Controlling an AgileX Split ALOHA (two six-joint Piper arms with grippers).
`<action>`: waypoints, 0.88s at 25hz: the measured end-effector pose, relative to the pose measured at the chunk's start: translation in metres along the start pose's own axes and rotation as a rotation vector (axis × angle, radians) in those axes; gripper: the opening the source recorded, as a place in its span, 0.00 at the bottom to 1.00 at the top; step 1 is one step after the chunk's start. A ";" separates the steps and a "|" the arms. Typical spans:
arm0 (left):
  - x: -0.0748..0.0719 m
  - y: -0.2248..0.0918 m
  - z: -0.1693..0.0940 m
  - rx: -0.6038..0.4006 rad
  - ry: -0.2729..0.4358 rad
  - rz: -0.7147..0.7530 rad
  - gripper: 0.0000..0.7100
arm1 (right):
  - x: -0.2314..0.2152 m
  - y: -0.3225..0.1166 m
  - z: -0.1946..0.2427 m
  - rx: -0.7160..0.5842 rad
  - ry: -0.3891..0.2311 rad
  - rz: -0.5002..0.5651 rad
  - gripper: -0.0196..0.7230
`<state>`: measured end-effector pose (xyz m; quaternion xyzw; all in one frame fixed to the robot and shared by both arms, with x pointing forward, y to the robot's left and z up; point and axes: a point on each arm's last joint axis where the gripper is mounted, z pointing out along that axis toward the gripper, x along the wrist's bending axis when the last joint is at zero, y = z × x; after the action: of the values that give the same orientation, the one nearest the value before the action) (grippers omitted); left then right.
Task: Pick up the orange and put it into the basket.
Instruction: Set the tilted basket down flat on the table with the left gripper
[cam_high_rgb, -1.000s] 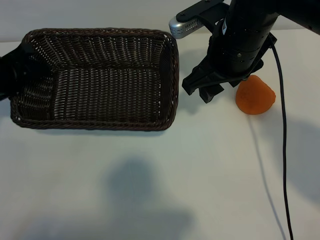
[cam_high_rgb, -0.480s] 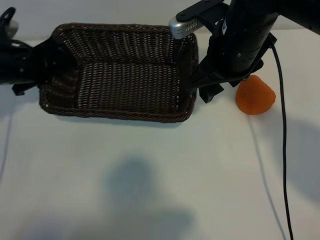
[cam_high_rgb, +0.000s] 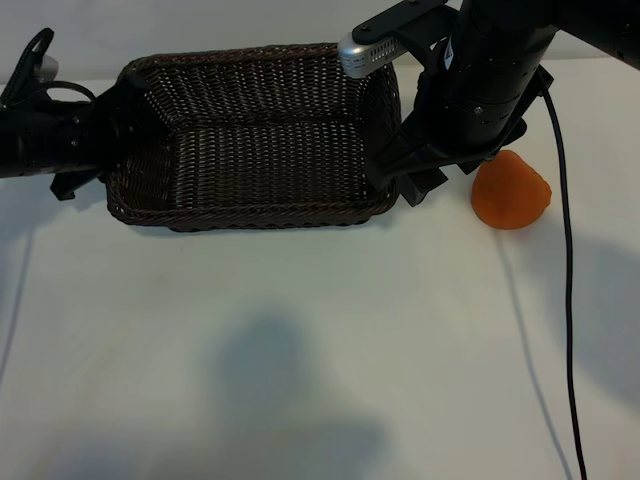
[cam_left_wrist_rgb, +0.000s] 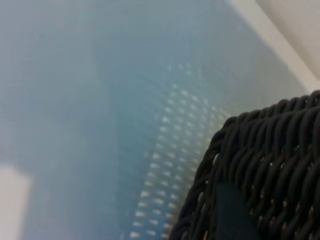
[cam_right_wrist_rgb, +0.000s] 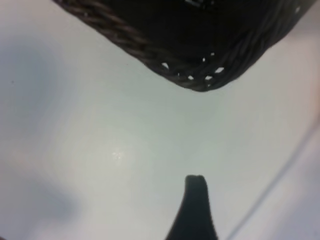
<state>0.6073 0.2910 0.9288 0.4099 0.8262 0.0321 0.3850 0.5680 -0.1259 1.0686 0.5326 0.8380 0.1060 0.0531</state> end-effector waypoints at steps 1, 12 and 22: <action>0.000 0.000 0.000 -0.003 -0.003 -0.006 0.59 | 0.000 0.000 0.000 0.000 0.000 0.000 0.79; 0.008 -0.011 0.018 0.080 -0.011 -0.044 0.59 | 0.000 0.000 0.000 0.000 0.000 0.000 0.79; 0.007 -0.023 0.029 0.109 0.013 -0.054 0.59 | 0.000 0.000 0.000 0.002 -0.001 -0.001 0.79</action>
<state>0.6090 0.2730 0.8960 0.4075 0.8401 -0.0206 0.3575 0.5679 -0.1260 1.0685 0.5322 0.8384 0.1050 0.0531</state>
